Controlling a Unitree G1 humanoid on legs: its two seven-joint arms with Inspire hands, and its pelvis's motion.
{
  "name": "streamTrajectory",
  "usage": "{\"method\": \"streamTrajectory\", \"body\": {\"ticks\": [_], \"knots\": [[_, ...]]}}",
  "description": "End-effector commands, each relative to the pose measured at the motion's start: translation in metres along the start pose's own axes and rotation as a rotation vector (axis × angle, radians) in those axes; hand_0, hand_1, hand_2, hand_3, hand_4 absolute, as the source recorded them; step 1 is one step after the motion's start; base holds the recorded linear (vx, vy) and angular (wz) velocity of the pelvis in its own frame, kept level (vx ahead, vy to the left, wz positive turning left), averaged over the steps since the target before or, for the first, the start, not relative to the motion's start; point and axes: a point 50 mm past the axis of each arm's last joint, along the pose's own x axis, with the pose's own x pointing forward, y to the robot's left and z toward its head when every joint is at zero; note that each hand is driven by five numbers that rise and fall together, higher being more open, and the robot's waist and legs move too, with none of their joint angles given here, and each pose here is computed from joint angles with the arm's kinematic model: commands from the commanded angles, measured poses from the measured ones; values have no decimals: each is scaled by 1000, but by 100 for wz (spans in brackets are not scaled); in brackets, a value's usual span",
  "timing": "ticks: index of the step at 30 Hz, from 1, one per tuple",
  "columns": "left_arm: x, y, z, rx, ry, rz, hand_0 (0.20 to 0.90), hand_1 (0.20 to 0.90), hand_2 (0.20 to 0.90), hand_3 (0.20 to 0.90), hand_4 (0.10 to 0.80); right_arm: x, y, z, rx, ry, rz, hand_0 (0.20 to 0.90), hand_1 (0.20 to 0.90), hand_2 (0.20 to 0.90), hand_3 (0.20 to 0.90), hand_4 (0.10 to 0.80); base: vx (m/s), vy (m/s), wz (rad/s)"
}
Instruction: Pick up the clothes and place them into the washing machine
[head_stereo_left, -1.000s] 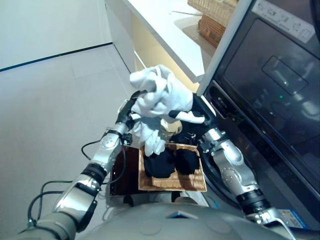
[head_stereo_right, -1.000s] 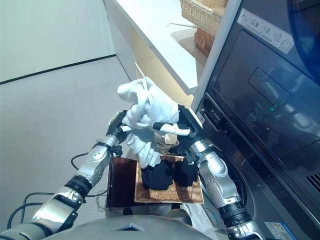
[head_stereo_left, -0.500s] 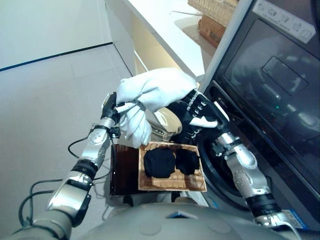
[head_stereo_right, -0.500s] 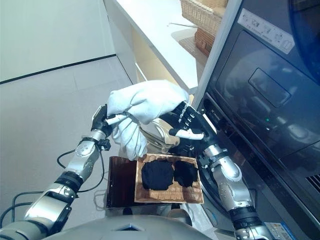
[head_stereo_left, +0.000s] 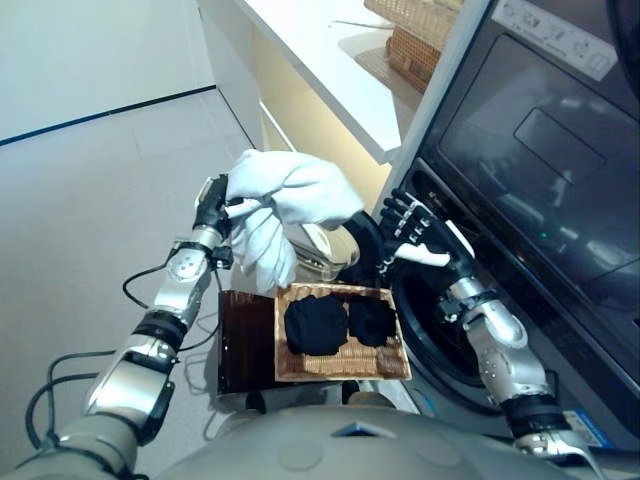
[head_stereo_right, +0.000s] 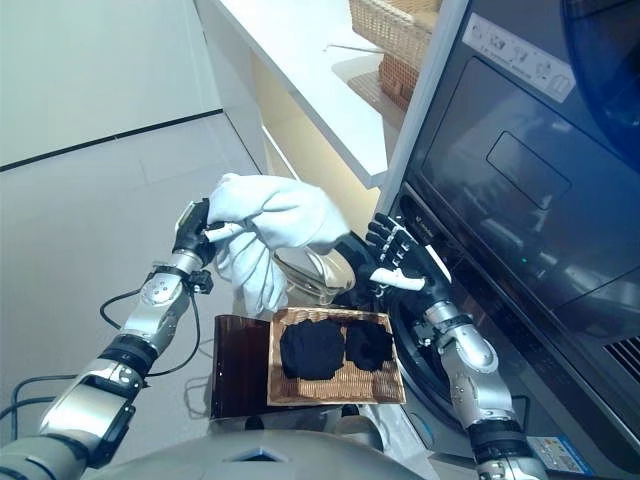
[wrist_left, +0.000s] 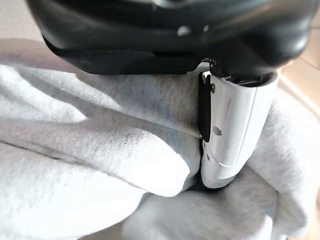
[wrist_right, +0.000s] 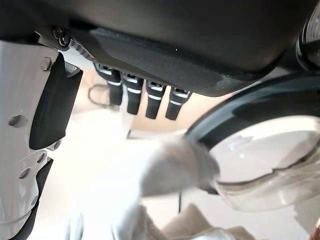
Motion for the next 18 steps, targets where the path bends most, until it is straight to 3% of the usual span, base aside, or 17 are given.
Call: {"method": "streamTrajectory", "body": {"ticks": [1, 15, 18], "knots": [[34, 11, 99, -85, -418, 24, 200, 200, 200, 200, 300, 5, -16, 36, -14, -227, -98, 900, 900, 900, 900, 800, 0, 0, 0], [12, 1, 106, -204, -553, 4, 200, 200, 200, 200, 300, -2, -26, 30, -8, -263, -284, 900, 900, 900, 900, 800, 0, 0, 0], [6, -4, 109, -203, -581, -10, 200, 200, 200, 200, 300, -5, -27, 31, -134, -231, -317, 900, 900, 900, 900, 800, 0, 0, 0]]}}
